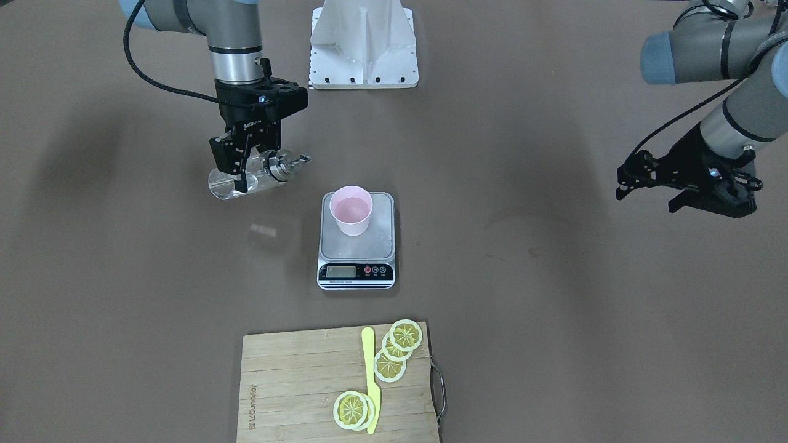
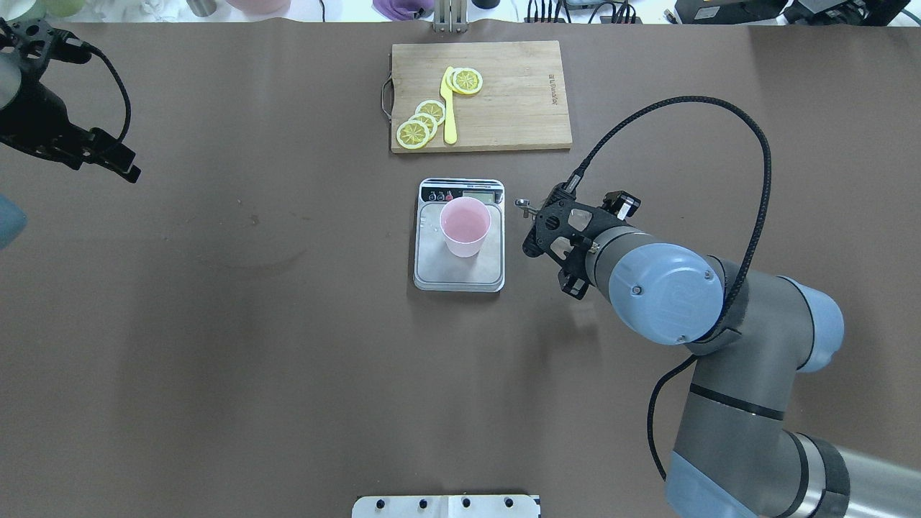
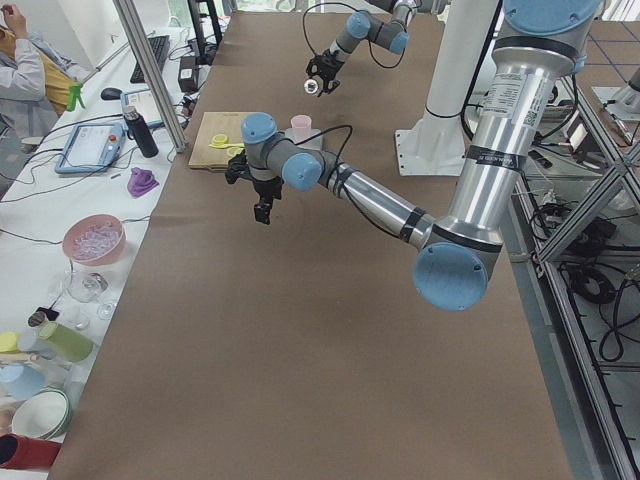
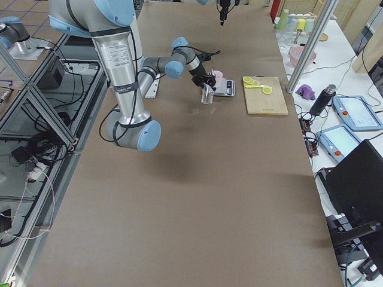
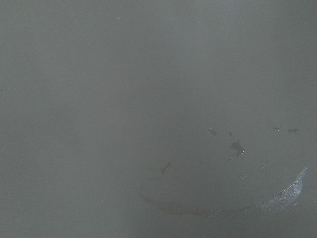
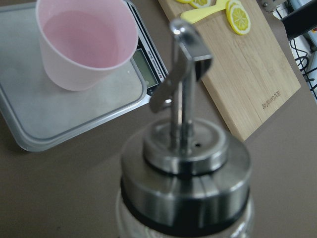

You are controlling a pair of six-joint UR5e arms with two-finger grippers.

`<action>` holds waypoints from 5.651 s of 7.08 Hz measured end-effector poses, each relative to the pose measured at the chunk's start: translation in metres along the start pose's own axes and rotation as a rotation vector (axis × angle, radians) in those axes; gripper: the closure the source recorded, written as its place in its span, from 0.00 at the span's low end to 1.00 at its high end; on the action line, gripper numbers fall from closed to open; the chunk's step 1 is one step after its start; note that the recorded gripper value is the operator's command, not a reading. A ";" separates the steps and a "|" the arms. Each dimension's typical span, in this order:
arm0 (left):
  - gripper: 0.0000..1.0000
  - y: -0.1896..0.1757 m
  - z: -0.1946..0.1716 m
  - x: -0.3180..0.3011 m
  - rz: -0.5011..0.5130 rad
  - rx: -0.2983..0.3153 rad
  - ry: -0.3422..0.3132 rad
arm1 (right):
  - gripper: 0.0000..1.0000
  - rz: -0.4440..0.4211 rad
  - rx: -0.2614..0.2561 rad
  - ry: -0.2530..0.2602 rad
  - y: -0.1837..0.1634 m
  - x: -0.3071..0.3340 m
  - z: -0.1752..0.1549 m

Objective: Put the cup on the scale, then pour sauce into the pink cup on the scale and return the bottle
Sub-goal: 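Withdraw the left gripper while the right gripper carries the bottle toward the cup, then tilt the bottle spout over the pink cup with the right gripper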

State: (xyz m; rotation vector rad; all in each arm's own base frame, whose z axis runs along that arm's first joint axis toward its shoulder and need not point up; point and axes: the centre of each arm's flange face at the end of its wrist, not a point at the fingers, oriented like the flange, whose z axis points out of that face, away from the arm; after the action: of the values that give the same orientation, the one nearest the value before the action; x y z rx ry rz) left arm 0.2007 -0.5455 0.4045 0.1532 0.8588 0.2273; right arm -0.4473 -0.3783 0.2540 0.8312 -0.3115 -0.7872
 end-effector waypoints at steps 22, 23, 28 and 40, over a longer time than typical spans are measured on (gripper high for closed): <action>0.01 0.021 0.005 -0.038 0.051 -0.013 -0.041 | 1.00 -0.552 -0.345 0.144 -0.100 0.005 0.031; 0.01 0.021 0.005 -0.038 0.050 -0.013 -0.042 | 1.00 -0.574 -0.361 0.149 -0.102 0.006 0.030; 0.01 0.023 0.004 -0.038 0.050 -0.012 -0.041 | 1.00 -0.692 -0.446 0.173 -0.126 0.005 0.031; 0.01 0.023 0.005 -0.039 0.045 -0.014 -0.042 | 1.00 -0.744 -0.479 0.214 -0.117 0.014 0.022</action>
State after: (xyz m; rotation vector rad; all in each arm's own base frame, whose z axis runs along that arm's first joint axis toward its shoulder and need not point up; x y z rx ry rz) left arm 0.1767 -0.5333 0.4420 0.1634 0.8120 0.2712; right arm -0.5081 -0.4496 0.1788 0.5553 0.3995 -1.3820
